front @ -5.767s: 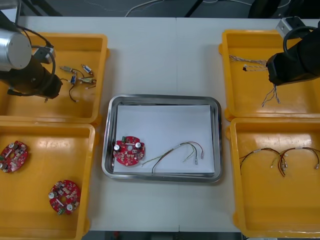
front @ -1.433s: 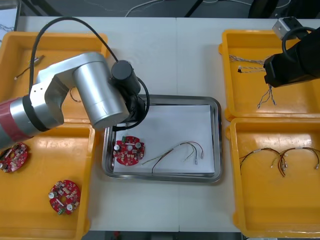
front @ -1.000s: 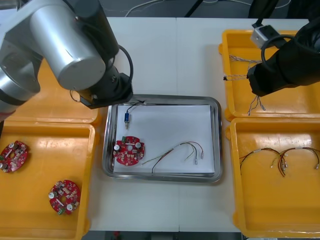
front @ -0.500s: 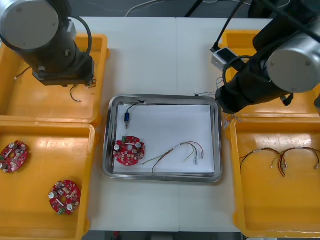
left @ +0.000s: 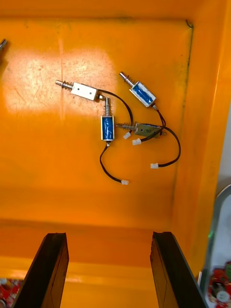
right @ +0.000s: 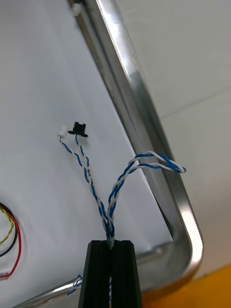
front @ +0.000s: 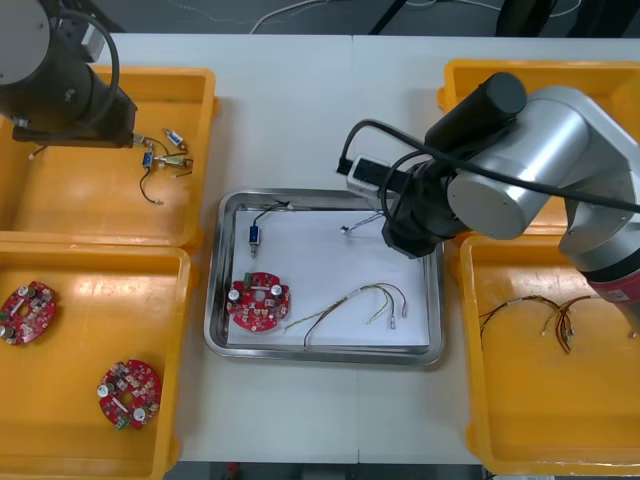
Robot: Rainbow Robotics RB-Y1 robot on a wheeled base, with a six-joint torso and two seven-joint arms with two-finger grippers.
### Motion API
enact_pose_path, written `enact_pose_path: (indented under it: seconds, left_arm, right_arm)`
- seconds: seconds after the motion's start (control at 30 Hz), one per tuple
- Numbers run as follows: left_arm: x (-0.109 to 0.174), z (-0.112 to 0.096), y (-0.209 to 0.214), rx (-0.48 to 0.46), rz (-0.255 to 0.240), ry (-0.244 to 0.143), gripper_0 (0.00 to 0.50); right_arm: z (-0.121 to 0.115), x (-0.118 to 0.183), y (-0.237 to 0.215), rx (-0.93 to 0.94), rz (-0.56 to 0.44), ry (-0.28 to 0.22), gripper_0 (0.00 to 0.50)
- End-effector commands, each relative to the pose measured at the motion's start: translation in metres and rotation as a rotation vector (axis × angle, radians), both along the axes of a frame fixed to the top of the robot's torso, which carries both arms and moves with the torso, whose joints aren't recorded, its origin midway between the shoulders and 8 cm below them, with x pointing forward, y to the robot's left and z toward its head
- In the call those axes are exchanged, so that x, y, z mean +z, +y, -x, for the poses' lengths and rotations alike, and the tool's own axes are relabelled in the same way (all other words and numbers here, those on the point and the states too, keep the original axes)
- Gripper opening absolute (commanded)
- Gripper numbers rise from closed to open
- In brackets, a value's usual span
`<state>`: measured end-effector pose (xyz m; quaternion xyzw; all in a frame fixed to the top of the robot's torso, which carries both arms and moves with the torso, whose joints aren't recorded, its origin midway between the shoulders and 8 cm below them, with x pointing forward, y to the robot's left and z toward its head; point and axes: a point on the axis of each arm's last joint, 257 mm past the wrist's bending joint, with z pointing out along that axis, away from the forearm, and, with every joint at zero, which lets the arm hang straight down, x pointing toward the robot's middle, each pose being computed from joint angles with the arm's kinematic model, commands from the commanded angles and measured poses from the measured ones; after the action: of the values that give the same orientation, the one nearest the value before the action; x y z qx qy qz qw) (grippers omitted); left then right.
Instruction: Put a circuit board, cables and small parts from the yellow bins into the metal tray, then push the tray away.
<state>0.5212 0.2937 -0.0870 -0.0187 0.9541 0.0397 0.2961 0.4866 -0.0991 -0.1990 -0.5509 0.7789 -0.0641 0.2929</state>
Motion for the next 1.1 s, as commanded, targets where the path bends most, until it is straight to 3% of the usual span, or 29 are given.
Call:
enact_pose_path:
  seconds: [0.03, 0.37, 0.47, 0.57, 0.6, 0.63, 0.67, 1.1]
  left_arm:
    - [0.001, -0.006, 0.033, 0.048, -0.013, -0.044, 0.500]
    - [-0.009, -0.013, 0.038, 0.024, -0.009, -0.071, 0.500]
    - [-0.009, -0.013, 0.037, 0.020, -0.008, -0.071, 0.500]
    - [-0.010, -0.013, 0.036, 0.019, -0.005, -0.070, 0.500]
    - [-0.010, -0.013, 0.036, 0.019, -0.006, -0.069, 0.500]
    - [-0.010, -0.013, 0.035, 0.018, -0.003, -0.070, 0.500]
    - [-0.010, -0.013, 0.035, 0.018, -0.003, -0.070, 0.500]
    - [-0.008, -0.014, 0.037, 0.027, 0.002, -0.076, 0.500]
  right_arm:
    - [-0.006, -0.005, 0.032, 0.115, 0.047, -0.032, 0.000]
    - [-0.014, -0.041, 0.039, 0.198, 0.101, 0.007, 0.000]
    - [-0.015, -0.043, 0.038, 0.197, 0.110, 0.005, 0.060]
    - [-0.015, -0.043, 0.037, 0.196, 0.112, 0.003, 0.268]
    - [-0.016, -0.042, 0.038, 0.198, 0.114, 0.000, 0.387]
    - [-0.017, -0.040, 0.038, 0.197, 0.114, -0.003, 0.470]
    - [-0.017, -0.040, 0.038, 0.198, 0.114, -0.004, 0.500]
    - [-0.016, -0.029, 0.038, 0.179, 0.088, 0.001, 0.500]
